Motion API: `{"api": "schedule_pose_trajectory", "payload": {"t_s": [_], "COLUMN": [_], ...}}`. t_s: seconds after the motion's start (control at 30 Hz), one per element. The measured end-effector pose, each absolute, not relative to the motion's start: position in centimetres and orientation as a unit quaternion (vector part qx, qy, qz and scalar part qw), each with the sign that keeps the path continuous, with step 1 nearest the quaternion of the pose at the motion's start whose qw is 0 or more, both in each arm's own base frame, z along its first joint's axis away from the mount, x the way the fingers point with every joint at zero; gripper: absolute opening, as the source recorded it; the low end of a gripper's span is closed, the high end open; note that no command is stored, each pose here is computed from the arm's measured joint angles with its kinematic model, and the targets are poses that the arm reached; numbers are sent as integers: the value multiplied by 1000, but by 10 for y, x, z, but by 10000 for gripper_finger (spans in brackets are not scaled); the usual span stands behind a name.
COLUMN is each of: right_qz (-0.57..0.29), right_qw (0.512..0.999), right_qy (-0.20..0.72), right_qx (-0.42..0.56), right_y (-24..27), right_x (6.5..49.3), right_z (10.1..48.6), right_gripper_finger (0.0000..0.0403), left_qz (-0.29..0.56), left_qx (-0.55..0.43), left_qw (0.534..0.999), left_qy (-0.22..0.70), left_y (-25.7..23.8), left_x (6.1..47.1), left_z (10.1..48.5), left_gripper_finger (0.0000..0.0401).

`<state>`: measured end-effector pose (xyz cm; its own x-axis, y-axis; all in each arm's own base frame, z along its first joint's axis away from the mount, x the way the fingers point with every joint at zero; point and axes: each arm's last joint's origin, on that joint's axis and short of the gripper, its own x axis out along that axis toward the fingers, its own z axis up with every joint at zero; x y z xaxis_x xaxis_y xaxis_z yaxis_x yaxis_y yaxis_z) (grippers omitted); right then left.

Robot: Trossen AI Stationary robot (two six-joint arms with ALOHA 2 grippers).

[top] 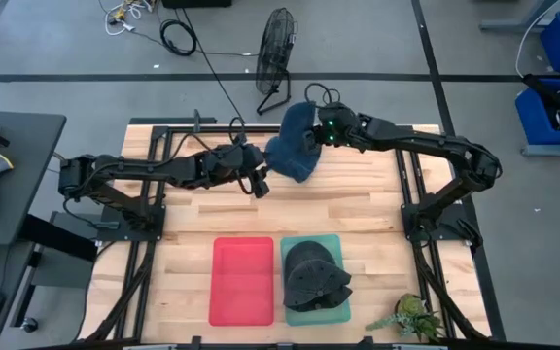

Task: Pick & Place hat
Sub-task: Put the right blue cap into the pink bin

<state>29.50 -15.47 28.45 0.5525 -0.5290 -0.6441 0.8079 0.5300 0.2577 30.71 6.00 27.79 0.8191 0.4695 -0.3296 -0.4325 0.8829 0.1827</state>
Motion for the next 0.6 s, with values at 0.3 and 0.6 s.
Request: {"api": "schedule_pose_trajectory", "payload": {"t_s": [0.3, 0.6], "right_qz": [-399, -344], "right_qw": [837, 857], "right_qy": [214, 175], "right_qx": [308, 341], "right_y": [-159, -159], "right_x": [305, 312], "right_z": [281, 289], "right_gripper_finger": [9, 9], "left_qz": [237, 270], "left_qx": [48, 106], "left_qw": [955, 939], "left_qy": [169, 184], "left_y": [60, 72], "left_x": [308, 315], "left_z": [281, 272], "left_gripper_finger": [140, 140]}}
